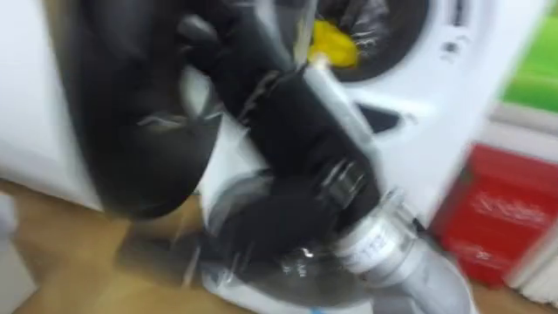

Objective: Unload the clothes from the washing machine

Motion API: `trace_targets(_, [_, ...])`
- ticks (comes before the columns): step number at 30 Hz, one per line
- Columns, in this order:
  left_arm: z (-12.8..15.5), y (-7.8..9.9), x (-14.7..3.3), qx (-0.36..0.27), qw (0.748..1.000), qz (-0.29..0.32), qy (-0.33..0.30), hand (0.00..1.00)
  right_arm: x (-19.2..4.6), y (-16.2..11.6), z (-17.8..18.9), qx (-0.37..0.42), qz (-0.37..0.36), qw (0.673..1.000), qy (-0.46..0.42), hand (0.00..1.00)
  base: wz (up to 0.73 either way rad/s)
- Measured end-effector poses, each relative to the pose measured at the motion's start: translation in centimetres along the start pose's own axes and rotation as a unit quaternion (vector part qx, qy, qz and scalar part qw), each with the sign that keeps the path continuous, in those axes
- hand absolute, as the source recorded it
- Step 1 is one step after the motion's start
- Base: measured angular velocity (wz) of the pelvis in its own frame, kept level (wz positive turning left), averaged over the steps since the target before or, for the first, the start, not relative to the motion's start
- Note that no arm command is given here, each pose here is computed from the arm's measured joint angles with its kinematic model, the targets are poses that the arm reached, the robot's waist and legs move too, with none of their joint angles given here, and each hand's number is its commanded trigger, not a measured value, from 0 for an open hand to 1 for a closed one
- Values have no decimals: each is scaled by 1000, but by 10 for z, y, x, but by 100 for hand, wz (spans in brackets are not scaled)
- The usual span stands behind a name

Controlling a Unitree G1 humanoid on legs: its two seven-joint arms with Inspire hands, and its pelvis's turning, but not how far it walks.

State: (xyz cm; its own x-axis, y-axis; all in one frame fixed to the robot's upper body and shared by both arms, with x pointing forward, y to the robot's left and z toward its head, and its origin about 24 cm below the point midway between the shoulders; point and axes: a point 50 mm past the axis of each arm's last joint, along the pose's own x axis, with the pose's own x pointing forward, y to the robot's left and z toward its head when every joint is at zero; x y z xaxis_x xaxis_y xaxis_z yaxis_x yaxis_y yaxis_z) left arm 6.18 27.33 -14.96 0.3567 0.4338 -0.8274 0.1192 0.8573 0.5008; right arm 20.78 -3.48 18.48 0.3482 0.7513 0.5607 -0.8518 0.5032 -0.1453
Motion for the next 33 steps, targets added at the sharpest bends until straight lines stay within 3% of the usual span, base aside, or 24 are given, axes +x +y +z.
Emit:
trace_targets(17, [18,-2,3,-35,999,2,-17,0,-7,5,-20,-4,46,996,77,0,-3])
trace_targets(33, [-4,-11,0,-36,999,-9,25,0,-29,-8,-21,-83,34,988,128,0,-6])
